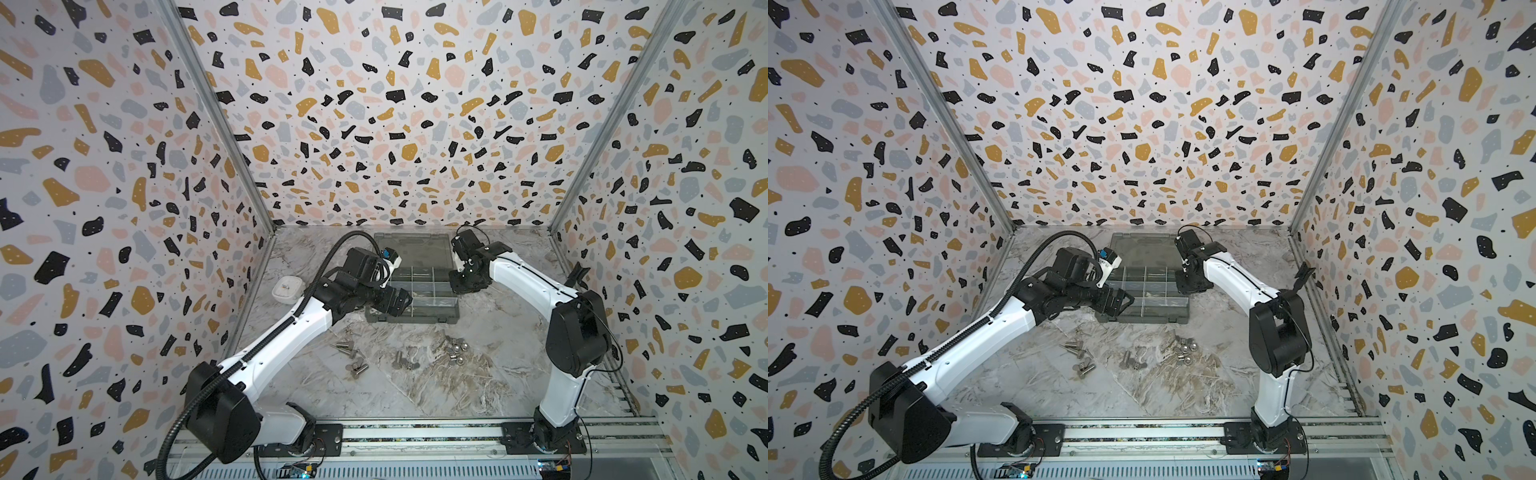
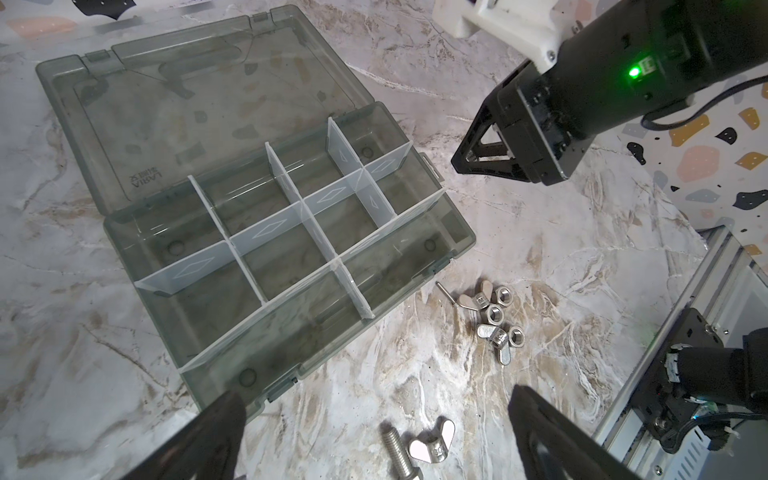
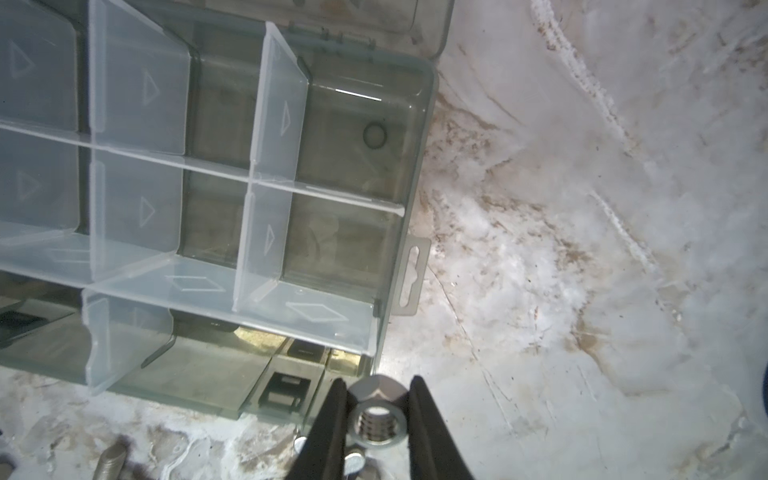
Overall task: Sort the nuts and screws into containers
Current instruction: 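Carry the hex nut over a box compartment and release it with the right gripper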
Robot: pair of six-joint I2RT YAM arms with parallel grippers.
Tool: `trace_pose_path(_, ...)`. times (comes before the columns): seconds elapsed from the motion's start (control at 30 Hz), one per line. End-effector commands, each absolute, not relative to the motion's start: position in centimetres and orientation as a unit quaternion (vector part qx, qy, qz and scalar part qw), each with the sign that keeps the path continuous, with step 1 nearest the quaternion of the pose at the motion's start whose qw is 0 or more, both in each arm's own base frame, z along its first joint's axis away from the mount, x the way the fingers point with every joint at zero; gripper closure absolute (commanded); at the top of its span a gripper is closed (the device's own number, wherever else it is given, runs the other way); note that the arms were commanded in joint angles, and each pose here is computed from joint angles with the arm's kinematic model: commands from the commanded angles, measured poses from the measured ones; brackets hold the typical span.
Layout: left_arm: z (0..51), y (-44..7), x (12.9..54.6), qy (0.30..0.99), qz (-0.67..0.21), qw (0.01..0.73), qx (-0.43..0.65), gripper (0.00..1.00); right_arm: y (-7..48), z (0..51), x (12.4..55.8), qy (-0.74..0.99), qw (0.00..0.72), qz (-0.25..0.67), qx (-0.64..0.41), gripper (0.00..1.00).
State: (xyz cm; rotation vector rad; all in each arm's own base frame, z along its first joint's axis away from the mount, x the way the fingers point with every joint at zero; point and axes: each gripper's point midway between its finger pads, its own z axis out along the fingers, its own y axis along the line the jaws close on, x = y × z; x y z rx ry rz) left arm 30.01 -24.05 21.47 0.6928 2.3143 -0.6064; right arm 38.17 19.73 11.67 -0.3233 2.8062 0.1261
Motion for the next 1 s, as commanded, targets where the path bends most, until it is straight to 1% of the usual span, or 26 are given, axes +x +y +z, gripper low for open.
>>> trace_pose_path(0.0, 23.1, -24.4, 30.7, 0.871, -0.228, 0.34, 0.272, 0.0, 20.3, 12.3, 39.0, 0.978, 0.162, 0.052, -0.123, 0.8)
trace_pose_path(0.2, 23.2, -24.3, 30.9, 0.873, -0.222, 0.339, 0.271, 0.0, 21.0, 11.2, 40.2, 0.978, 0.154, 0.058, -0.127, 0.8)
trace_pose_path(0.43, 22.9, -24.3, 31.0, 0.875, -0.217, 0.335, 0.274, 0.0, 21.6, 10.0, 40.5, 0.979, 0.148, 0.066, -0.124, 0.79)
trace_pose_path(0.5, 22.8, -24.4, 31.0, 0.875, -0.217, 0.334, 0.276, 0.0, 21.6, 10.0, 40.6, 0.979, 0.149, 0.068, -0.125, 0.77)
trace_pose_path(0.6, 22.8, -24.4, 31.1, 0.875, -0.214, 0.332, 0.28, 0.0, 22.3, 10.1, 40.6, 0.976, 0.15, 0.084, -0.133, 0.71)
trace_pose_path(0.8, 22.5, -24.4, 31.2, 0.876, -0.21, 0.329, 0.283, 0.01, 22.4, 11.7, 40.1, 0.971, 0.167, 0.1, -0.138, 0.62)
trace_pose_path(0.97, 22.2, -24.2, 31.0, 0.876, -0.201, 0.33, 0.288, 0.0, 21.5, 13.5, 38.3, 0.971, 0.169, 0.09, -0.14, 0.61)
